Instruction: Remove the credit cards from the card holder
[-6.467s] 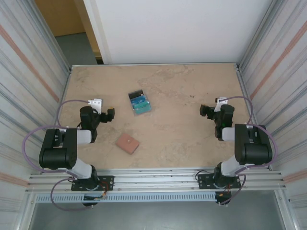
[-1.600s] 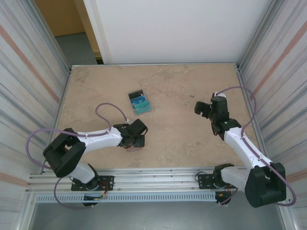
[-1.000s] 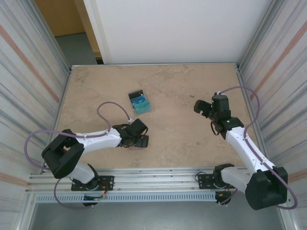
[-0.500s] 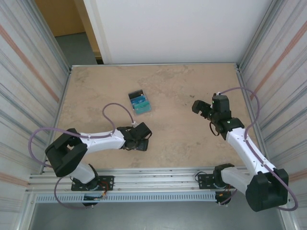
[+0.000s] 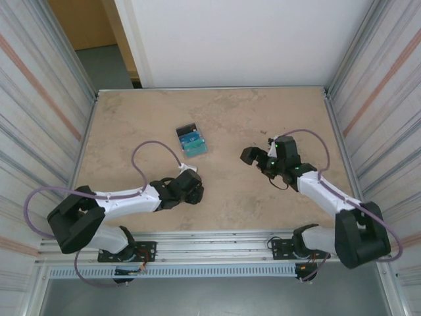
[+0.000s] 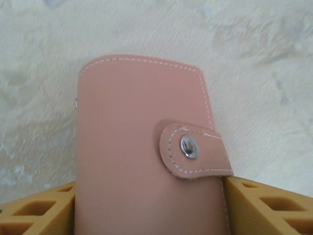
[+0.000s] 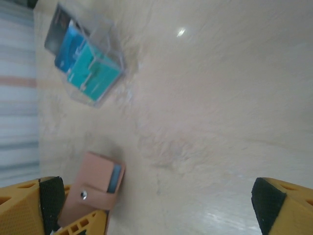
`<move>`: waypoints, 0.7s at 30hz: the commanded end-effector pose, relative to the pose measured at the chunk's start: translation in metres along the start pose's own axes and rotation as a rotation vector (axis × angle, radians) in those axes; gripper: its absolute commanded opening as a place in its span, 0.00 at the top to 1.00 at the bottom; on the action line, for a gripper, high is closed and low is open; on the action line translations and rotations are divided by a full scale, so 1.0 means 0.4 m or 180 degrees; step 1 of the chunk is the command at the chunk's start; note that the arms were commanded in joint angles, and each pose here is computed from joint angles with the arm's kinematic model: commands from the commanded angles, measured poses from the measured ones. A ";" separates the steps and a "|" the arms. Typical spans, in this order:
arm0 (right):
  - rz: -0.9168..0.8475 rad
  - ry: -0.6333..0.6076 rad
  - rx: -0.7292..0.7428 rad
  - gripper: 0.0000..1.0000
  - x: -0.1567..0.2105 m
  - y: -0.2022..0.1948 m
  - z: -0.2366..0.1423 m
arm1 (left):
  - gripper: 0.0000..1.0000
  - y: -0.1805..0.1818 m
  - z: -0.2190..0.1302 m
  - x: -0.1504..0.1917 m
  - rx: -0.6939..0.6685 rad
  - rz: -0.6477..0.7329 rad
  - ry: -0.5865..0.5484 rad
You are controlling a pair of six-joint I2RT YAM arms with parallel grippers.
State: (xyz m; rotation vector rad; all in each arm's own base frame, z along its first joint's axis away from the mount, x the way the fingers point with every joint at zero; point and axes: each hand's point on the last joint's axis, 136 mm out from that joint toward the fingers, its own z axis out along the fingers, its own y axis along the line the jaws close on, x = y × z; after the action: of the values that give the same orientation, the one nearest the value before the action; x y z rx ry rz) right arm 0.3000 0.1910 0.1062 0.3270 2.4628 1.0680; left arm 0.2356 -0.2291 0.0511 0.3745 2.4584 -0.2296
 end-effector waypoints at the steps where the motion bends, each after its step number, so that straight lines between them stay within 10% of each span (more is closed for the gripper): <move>1: -0.0067 0.0206 -0.0465 0.01 0.025 0.095 0.033 | 0.33 -0.016 -0.005 -0.058 0.0071 0.0010 -0.0330; 8: -0.0093 0.0383 -0.0375 0.03 0.052 0.111 0.088 | 0.37 -0.009 0.016 -0.026 0.0031 -0.0082 -0.0113; 13: -0.0154 0.0410 -0.0143 0.03 0.060 0.090 0.093 | 0.02 -0.013 0.002 -0.014 0.0136 -0.0113 -0.0075; 21: -0.0305 0.0253 0.0107 0.03 0.051 0.082 0.066 | 0.02 0.033 0.000 0.013 0.0216 -0.0478 0.0335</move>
State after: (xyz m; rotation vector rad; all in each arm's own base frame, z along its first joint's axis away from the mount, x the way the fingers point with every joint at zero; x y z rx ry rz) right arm 0.2932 0.2443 0.0975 0.1974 2.5616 1.0925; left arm 0.2423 -0.2216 0.0465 0.2606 2.5195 -0.3251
